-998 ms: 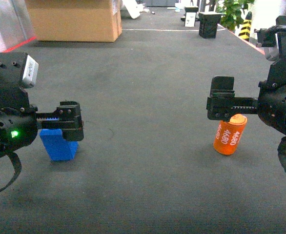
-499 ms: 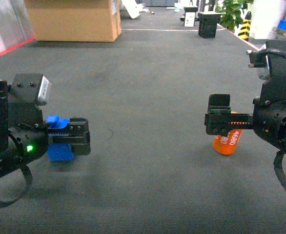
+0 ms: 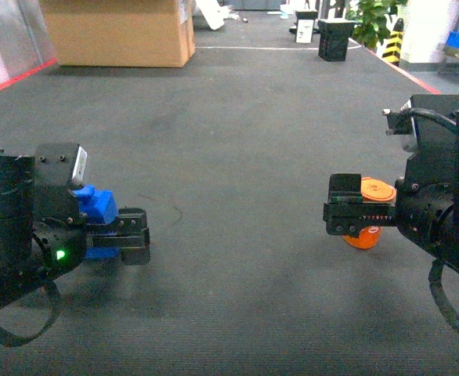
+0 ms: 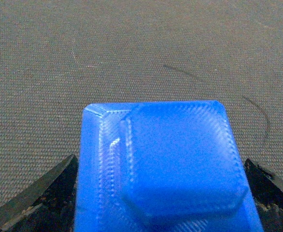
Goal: Sort blue parts and orange caps into right shelf containers
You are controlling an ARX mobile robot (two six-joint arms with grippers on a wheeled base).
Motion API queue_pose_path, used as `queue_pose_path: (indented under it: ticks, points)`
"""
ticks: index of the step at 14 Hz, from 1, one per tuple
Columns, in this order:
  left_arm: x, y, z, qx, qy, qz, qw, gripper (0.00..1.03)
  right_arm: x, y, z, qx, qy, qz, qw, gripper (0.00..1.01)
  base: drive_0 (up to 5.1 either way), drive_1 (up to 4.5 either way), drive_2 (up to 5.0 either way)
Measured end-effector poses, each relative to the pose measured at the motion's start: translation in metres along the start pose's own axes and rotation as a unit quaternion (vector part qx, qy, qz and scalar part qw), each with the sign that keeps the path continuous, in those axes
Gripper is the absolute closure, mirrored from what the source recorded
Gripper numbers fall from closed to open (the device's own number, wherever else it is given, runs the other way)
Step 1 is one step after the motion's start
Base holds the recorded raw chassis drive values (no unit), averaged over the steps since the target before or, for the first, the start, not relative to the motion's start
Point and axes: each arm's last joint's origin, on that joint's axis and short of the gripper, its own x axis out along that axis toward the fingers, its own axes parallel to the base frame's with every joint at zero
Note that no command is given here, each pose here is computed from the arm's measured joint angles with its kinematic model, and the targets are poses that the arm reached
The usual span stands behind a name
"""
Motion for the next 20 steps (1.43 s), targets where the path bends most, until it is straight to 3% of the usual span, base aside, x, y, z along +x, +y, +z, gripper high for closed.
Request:
queue_pose_path:
  ticks: [5,10,12,13,15,18,20]
  points:
    - [0.003,0.0,-0.002,-0.002,0.002,0.001,1.0,0.05,0.009,0.003,-0.008,0.01,0.014,-0.001,0.9998,0.03,0.0,0.0,0.0]
    - [0.007,0.0,-0.003,-0.012,-0.002,0.008,0.9999,0.05,0.02,0.002,-0.021,0.036,0.044,0.003,0.9984,0.03,0.0,0.0,0.0]
    - [0.007,0.0,-0.004,-0.011,0.0,0.012,0.9999,0.05,0.024,0.003,-0.022,0.038,0.045,0.001,0.9983,0.03,0.0,0.0,0.0]
    - [0.008,0.0,-0.003,-0.011,0.001,0.014,0.9998,0.05,0.024,0.003,-0.023,0.035,0.042,-0.008,0.9985,0.07,0.0,0.0,0.0]
    - [0.008,0.0,-0.002,-0.011,0.0,0.016,0.9998,0.05,0.027,0.004,-0.022,0.021,0.038,-0.017,0.9989,0.27,0.0,0.0,0.0]
    - [0.01,0.002,-0.003,-0.012,0.002,0.021,0.9997,0.3,0.027,0.005,-0.023,0.007,0.038,-0.02,0.9991,0.54,0.0,0.0,0.0]
    - [0.01,0.004,-0.003,-0.016,-0.002,0.024,0.9996,0.5,0.027,0.005,-0.022,0.005,0.036,-0.021,0.9991,0.57,0.0,0.0,0.0]
